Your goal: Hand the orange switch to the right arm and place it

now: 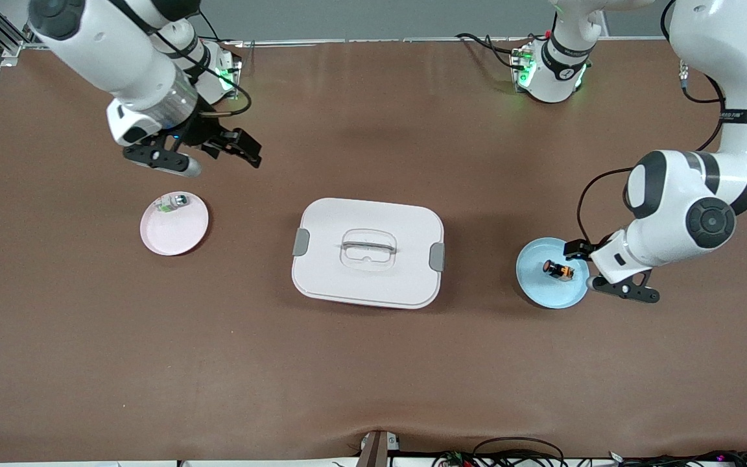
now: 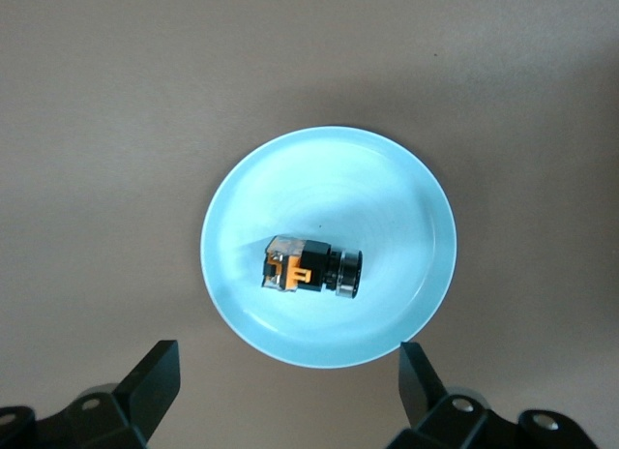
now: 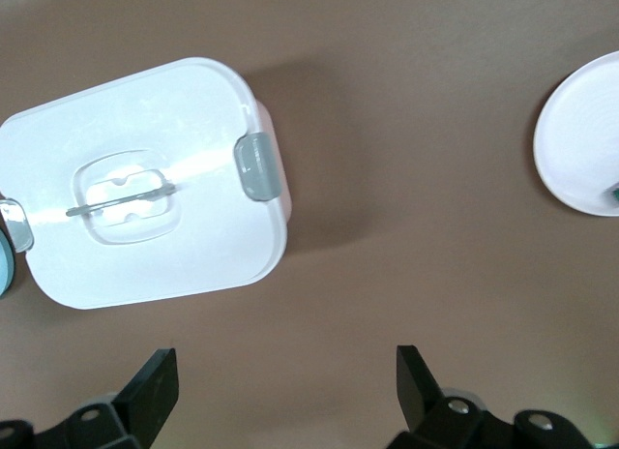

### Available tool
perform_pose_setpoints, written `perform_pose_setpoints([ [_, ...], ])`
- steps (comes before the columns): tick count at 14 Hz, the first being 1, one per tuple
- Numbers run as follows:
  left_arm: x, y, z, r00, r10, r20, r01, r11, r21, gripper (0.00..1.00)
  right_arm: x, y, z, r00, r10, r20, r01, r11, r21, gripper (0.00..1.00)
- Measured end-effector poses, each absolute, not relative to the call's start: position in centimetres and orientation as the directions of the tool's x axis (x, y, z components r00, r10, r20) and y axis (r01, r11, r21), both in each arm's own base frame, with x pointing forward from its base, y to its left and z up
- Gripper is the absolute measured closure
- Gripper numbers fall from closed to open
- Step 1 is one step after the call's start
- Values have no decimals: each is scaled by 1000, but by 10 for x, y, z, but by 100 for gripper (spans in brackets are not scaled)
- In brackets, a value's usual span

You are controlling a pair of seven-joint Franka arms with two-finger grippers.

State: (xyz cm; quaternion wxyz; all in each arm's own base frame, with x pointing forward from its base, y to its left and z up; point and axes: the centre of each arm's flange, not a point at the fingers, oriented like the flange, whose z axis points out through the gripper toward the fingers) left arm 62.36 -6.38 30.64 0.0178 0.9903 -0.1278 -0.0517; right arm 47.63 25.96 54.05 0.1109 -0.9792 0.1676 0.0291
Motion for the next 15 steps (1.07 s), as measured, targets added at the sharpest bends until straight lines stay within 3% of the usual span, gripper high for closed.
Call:
perform_pose_setpoints([
  [8, 620, -74, 256, 954, -288, -89, -283, -957, 60, 0, 452, 329, 504, 926, -367, -93, -378, -884, -274, 0],
  [15, 619, -80, 230, 937, -340, -81, -335, -940, 71, 0, 434, 391, 449, 903, -407, -140, -430, -868, -249, 0],
])
